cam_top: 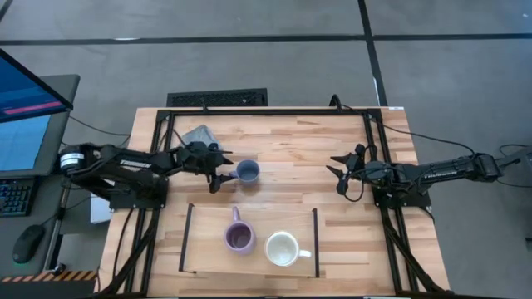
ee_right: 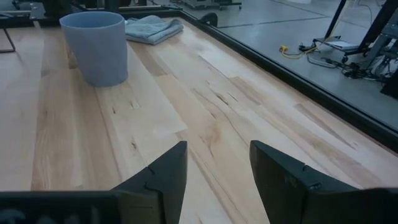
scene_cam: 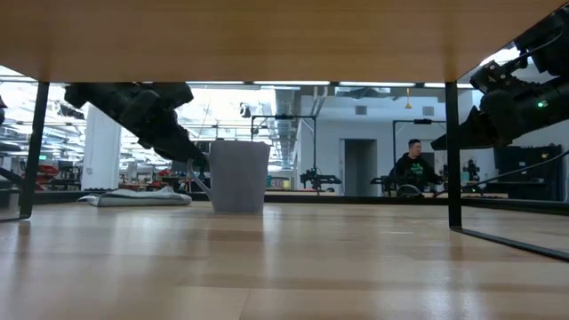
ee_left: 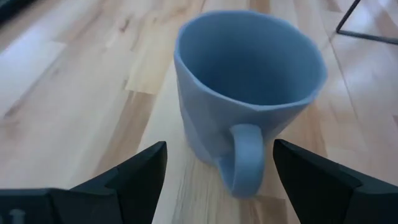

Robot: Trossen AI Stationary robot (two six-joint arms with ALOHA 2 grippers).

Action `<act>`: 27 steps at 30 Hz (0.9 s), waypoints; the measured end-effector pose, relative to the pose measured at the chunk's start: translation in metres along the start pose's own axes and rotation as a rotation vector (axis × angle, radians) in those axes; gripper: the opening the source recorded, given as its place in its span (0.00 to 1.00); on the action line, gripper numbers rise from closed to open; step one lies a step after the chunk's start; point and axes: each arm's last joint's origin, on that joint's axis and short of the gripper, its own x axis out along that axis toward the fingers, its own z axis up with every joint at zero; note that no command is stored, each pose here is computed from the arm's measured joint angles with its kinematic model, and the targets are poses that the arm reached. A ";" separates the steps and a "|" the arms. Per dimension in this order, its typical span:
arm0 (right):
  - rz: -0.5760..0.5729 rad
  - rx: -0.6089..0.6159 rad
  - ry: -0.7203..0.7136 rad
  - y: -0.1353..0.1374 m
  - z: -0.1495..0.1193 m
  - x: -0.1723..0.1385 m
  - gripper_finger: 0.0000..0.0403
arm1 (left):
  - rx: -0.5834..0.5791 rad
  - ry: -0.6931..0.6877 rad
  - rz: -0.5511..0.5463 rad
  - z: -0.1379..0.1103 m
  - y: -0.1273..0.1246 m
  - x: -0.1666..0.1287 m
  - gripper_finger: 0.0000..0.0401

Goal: Stack small to large cups/mugs on shelf
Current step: Put the blue mug on the shelf

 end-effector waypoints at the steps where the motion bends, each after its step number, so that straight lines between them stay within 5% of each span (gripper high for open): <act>1: 0.000 0.000 0.000 0.000 0.000 0.000 0.49 | -0.002 0.011 -0.006 0.000 0.000 0.003 0.71; 15: 0.000 0.000 0.000 0.000 0.000 0.000 0.49 | 0.019 0.035 -0.051 0.008 0.002 0.017 0.69; 27: 0.000 0.000 0.000 0.000 0.000 0.000 0.49 | 0.018 0.041 -0.051 0.008 0.002 0.016 0.38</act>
